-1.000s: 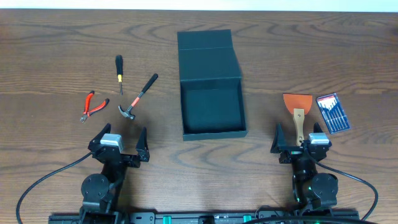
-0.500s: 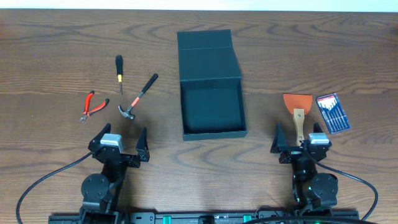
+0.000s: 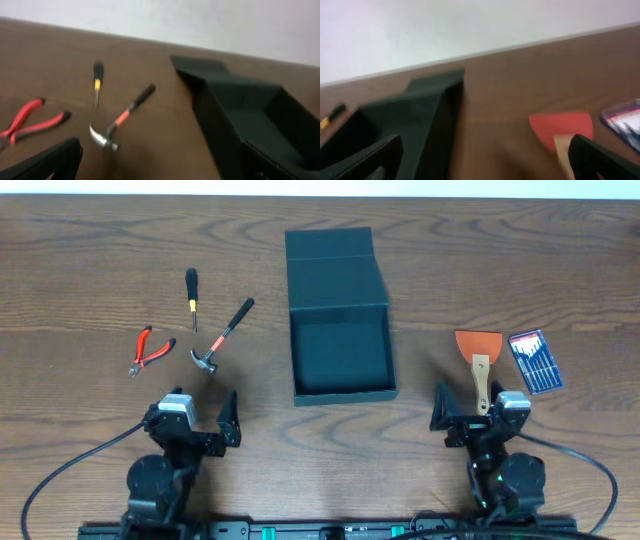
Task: Pack container
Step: 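Move the right gripper over the orange scraper's wooden handle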
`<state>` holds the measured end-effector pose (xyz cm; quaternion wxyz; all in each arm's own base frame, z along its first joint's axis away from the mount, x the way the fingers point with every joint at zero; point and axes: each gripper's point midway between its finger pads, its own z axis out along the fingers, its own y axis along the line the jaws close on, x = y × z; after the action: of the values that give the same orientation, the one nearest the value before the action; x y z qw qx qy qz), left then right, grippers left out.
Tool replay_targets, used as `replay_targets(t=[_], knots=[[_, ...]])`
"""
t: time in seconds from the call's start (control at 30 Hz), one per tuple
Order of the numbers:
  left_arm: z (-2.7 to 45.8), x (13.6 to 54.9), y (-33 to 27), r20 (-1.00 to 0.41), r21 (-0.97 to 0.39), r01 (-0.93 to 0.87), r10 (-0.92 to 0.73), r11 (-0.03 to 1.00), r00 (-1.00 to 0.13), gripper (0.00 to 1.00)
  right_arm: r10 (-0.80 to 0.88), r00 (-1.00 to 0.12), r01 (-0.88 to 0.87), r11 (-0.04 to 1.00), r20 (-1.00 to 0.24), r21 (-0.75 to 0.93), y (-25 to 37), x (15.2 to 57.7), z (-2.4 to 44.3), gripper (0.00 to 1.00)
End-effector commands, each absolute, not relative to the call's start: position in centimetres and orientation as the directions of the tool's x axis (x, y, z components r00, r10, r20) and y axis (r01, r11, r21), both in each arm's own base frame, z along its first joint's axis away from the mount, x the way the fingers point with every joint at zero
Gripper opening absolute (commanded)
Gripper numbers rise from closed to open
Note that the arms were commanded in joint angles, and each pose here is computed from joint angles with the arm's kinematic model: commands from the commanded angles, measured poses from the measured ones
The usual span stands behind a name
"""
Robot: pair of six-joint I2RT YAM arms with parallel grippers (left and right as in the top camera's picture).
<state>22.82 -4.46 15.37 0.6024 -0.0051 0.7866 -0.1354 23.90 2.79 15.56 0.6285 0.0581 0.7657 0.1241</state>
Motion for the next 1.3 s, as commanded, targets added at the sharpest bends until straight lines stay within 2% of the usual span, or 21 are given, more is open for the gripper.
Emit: replay_targets(t=[0.0, 0.1, 0.2, 0.37, 0.47, 0.57, 0.67, 0.9, 1.0, 1.27], knots=[[19.5, 21.9, -4.6, -0.936, -0.237, 0.158, -0.182, 0.958, -0.301, 0.99, 0.173, -0.200, -0.074, 0.979, -0.964, 0.191, 2.4, 23.2, 20.1, 0.99], [19.6, 21.4, -3.6, -0.896, -0.212, 0.084, -0.159, 0.974, -0.414, 0.99, 0.102, -0.354, -0.018, 0.993, -0.930, 0.116, 1.2, 22.2, 20.9, 0.99], [19.7, 21.3, -3.7, -0.838, -0.201, 0.061, -0.139, 0.978, -0.527, 0.98, 0.107, -0.560, 0.064, 0.994, -0.821, 0.086, -0.3, 21.3, 22.0, 0.99], [19.0, 21.7, -4.7, -0.769, -0.225, 0.082, -0.125, 0.971, -0.627, 0.99, 0.185, -0.776, 0.192, 0.980, -0.603, 0.054, -2.5, 20.1, 23.0, 0.99], [18.2, 21.8, -4.8, -0.744, -0.224, 0.075, -0.121, 0.972, -0.657, 0.99, 0.229, -0.859, 0.226, 0.972, -0.458, 0.062, -2.8, 19.7, 23.6, 0.99], [18.0, 21.9, -4.8, -0.737, -0.223, 0.072, -0.120, 0.972, -0.665, 0.99, 0.208, -0.909, 0.205, 0.978, -0.362, 0.047, -2.8, 19.8, 24.5, 0.99], [18.0, 21.9, -4.8, -0.737, -0.223, 0.072, -0.119, 0.972, -0.665, 0.99, 0.200, -0.919, 0.198, 0.979, -0.340, 0.041, -3.1, 21.8, 24.8, 0.99], [17.8, 21.8, -4.8, -0.732, -0.222, 0.070, -0.119, 0.972, -0.671, 0.99, 0.187, -0.976, 0.185, 0.982, -0.112, 0.029, -3.7, 25.0, 19.6, 0.99], [17.7, 21.7, -4.7, -0.728, -0.221, 0.069, -0.118, 0.973, -0.675, 0.99, 0.175, -0.980, 0.173, 0.985, -0.091, 0.027, -4.0, 26.6, 18.0, 0.99], [17.5, 21.6, -4.5, -0.722, -0.214, 0.058, -0.118, 0.975, -0.682, 0.99, 0.094, -0.984, 0.092, 0.996, -0.155, 0.015, -4.5, 29.9, 13.7, 0.99]])
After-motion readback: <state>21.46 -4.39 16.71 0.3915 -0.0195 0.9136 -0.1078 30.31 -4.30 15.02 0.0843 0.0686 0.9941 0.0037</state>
